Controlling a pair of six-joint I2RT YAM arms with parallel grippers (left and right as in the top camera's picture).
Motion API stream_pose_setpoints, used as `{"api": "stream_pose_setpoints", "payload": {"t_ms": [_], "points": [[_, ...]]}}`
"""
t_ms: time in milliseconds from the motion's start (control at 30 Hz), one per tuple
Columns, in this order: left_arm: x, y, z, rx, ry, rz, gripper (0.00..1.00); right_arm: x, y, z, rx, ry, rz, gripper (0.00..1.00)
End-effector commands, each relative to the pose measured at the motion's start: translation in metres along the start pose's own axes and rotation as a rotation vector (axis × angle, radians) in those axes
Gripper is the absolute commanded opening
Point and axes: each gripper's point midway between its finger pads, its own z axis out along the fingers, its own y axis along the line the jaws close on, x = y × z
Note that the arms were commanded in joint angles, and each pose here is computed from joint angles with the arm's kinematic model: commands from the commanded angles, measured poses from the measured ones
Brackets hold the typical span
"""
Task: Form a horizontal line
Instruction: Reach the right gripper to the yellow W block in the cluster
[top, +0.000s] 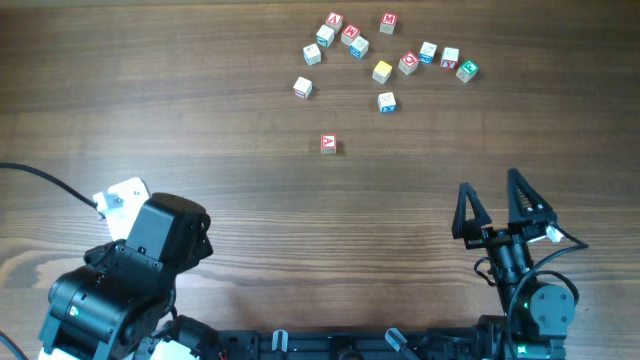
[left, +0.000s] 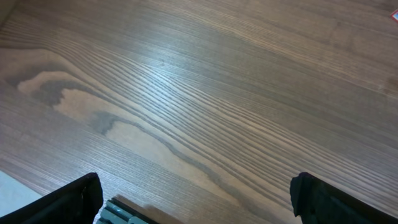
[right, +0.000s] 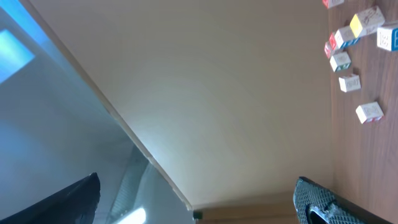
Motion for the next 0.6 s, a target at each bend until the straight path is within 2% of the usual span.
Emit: {"api": "stream_pose_setpoints", "payload": {"t_ms": [0,33,133,233,333,467,567], "points": [[0.0,0.001,0.0,-0.002,-0.002,-0.02,1.0,0.029,0.029,-0.004,-0.134,0.113,-0.423,1.0],[0.0,0.001,0.0,-0.002,-0.002,-0.02,1.0,0.034,0.032,-0.005,-0.156,0.13,-0.518,1.0],[0.0,0.001,0.0,-0.002,-0.002,-0.02,1.0,0.043,0.026,-0.003,-0.127,0.19,-0.638,1.0],[0.0,0.001,0.0,-0.002,-0.002,-0.02,1.0,0.06,0.043,0.004,-0.143,0.248,-0.859,1.0],[0.0,0.001,0.0,-0.002,-0.002,-0.02,1.0,0.073,0.057,0.025,-0.086,0.332,-0.973,1.0],[0.0,0.001,0.0,-0.002,-0.002,-0.02,1.0,0.086,0.039,0.061,0.044,0.582,-1.073,1.0],[0.0,0.001,0.0,-0.002,-0.002,-0.02,1.0,0.066,0.005,0.091,0.266,0.676,-1.029,1.0]]}}
